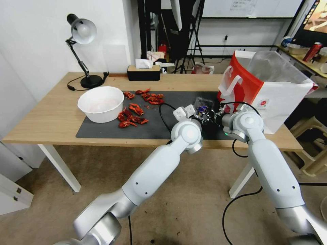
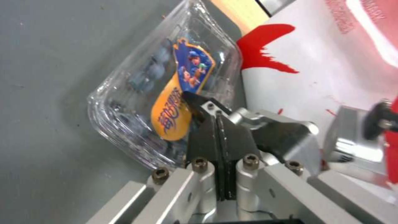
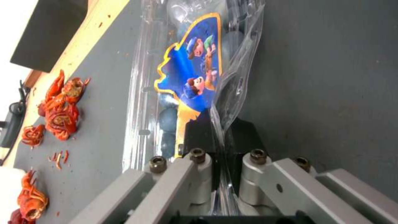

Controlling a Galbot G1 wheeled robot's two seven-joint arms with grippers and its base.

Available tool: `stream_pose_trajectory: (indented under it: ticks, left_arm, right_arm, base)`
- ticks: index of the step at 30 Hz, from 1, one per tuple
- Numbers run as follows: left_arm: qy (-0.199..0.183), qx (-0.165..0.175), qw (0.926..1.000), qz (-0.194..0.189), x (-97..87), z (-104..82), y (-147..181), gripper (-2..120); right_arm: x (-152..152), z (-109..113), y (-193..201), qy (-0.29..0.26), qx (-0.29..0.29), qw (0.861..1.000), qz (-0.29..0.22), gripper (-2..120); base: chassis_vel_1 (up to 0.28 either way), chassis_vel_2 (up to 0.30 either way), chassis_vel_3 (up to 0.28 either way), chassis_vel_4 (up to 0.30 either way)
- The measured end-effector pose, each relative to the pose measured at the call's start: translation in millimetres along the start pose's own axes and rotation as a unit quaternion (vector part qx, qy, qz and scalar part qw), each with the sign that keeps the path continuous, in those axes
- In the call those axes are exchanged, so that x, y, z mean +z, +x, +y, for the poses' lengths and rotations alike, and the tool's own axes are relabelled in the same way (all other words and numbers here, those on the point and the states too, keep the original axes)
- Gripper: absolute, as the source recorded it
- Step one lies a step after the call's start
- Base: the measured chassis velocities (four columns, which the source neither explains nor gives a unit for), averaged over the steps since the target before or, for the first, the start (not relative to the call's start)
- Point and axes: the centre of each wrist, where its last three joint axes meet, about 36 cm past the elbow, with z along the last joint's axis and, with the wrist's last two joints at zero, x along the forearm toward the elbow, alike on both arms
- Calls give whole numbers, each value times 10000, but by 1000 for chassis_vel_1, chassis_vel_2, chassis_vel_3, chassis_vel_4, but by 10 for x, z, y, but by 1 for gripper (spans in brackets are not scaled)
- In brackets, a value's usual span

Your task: Close the takeout container lid, then place the container into the takeout bag.

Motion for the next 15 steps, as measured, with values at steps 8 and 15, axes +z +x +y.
stream_pose_trajectory:
  ticks: [8,15]
  left_arm:
    - [149,-25,9998,-154,-227,329,271,0]
    - [234,60,9992,-310,-328,578,587,0]
  right_arm:
    - [-2,-72,58,-16,22,10000,-37,0]
    - [16,-98,71,-73,11,10000,-59,0]
  base:
    - [0,0,0,0]
    - [0,0,0,0]
